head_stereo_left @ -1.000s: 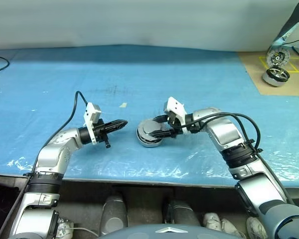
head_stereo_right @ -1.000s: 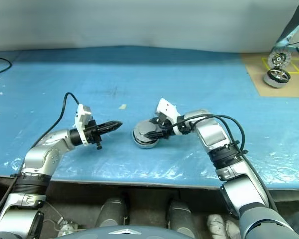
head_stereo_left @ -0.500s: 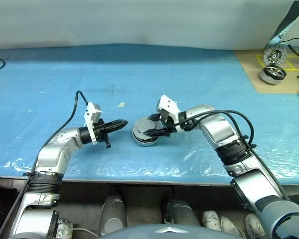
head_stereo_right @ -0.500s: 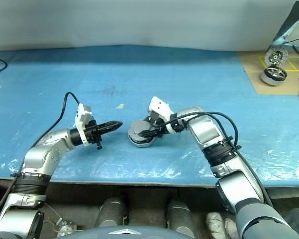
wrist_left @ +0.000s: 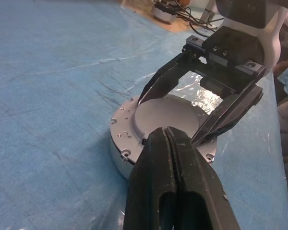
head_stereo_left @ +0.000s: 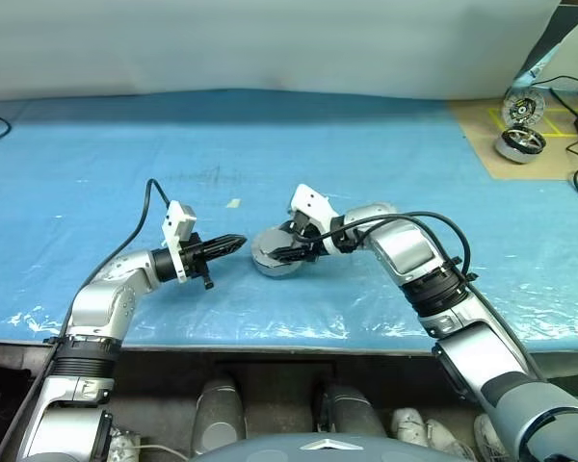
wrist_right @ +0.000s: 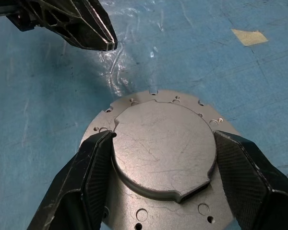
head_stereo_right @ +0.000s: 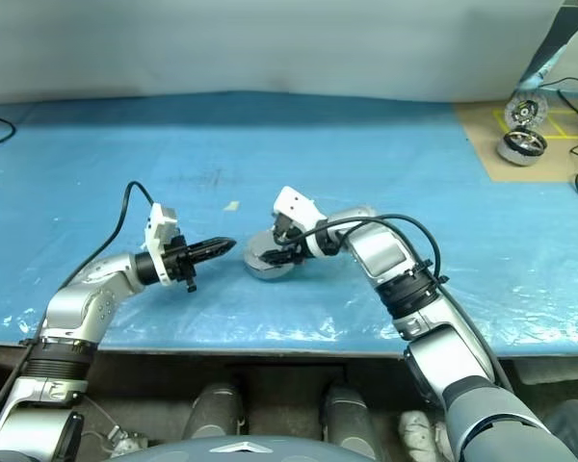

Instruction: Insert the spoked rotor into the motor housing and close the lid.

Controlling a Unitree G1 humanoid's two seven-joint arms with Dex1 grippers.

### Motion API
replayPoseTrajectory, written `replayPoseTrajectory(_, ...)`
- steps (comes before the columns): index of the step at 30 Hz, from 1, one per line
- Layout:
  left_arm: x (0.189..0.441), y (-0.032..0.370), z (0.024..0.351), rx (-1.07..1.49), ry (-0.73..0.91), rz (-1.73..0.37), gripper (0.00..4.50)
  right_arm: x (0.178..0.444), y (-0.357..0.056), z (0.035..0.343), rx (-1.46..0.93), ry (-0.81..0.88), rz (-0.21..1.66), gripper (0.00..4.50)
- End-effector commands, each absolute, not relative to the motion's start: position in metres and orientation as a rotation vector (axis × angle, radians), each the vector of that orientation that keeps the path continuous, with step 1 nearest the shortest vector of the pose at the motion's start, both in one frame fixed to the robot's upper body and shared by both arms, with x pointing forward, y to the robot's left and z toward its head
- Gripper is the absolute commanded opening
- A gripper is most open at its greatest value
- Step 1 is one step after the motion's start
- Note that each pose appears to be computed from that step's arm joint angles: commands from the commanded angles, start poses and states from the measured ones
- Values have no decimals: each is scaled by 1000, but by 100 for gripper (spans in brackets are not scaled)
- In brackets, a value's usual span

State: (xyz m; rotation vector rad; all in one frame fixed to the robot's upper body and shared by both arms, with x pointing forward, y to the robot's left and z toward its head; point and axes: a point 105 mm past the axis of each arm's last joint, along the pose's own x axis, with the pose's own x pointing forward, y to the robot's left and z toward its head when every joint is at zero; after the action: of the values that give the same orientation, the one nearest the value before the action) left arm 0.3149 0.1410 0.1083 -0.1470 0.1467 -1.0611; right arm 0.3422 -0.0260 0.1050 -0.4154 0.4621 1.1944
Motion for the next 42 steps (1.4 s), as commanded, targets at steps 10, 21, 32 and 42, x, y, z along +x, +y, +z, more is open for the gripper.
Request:
replayPoseTrajectory(10, 316, 138, 121, -118, 103, -1075, 0, 335, -56, 12, -494, 704, 1025, 296)
replayPoseTrajectory(21, 317, 141, 119, -114, 105, -1074, 0, 335, -55, 4, -388, 694, 987, 296)
replayPoseTrajectory(32, 316, 138, 118, -121, 104, -1077, 0, 335, -29, 16, -356, 486, 1040, 296)
replayPoseTrajectory(42, 317, 142, 114, -122, 108, -1070, 0, 353, -23, 89, -169, 213, 1097, 296)
